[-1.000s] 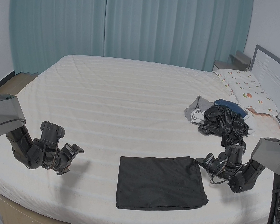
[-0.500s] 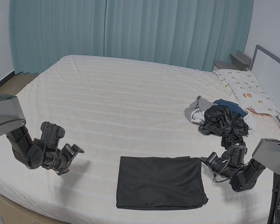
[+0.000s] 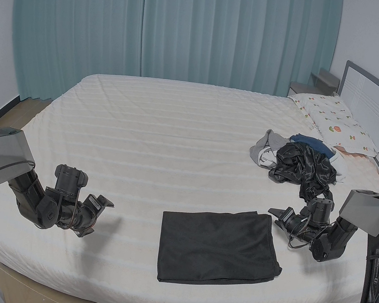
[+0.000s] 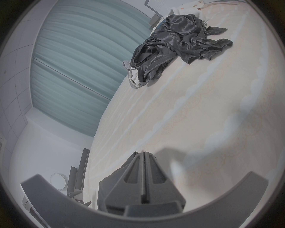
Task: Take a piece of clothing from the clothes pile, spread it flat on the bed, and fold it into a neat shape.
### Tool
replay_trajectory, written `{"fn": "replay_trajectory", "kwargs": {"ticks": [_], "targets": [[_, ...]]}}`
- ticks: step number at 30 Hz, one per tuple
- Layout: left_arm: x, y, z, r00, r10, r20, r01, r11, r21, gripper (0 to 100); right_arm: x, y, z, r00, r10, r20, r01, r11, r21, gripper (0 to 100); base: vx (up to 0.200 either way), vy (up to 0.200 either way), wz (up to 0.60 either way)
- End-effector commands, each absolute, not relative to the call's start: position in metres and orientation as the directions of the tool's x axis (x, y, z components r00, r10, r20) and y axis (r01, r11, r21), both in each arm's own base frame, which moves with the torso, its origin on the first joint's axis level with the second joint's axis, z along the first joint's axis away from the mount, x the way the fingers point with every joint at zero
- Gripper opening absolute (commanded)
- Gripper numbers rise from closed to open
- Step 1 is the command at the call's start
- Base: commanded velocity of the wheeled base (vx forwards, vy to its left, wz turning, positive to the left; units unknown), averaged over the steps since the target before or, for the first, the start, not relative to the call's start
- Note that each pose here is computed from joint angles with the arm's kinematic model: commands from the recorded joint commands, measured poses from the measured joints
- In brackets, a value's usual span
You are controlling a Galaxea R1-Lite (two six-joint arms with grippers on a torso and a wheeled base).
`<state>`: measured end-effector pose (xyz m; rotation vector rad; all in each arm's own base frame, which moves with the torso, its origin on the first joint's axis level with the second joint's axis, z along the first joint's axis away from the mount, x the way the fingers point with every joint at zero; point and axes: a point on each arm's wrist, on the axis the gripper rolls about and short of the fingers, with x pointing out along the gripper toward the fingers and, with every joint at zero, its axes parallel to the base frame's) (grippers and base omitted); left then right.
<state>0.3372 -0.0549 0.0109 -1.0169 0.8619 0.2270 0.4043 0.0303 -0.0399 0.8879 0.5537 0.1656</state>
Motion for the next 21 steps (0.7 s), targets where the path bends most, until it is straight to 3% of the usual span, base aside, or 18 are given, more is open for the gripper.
{"fn": "replay_trajectory", "kwargs": {"ticks": [1,7,13,21], "targets": [[0.336,-0.057,0.010,0.657,-0.207,-0.725,-0.541,0.541,-0.644,100,0.398,0.024,-0.039,0.855,0.348,-0.385,0.109,0.604,0.789,100,0.000,0.000,0.00],[0.336,-0.061,0.015,0.667,-0.209,-0.715,-0.531,0.539,-0.653,100,0.385,0.019,-0.043,0.858,0.347,-0.378,0.114,0.590,0.799,100,0.000,0.000,0.00],[0.334,-0.070,0.015,0.661,-0.234,-0.713,-0.516,0.550,-0.657,100,0.386,0.019,-0.043,0.862,0.348,-0.369,0.106,0.588,0.802,100,-0.200,0.000,0.00],[0.334,-0.073,0.018,0.665,-0.246,-0.705,-0.504,0.549,-0.667,100,0.386,0.020,-0.044,0.869,0.345,-0.355,0.094,0.589,0.802,100,0.000,0.000,0.00]]}}
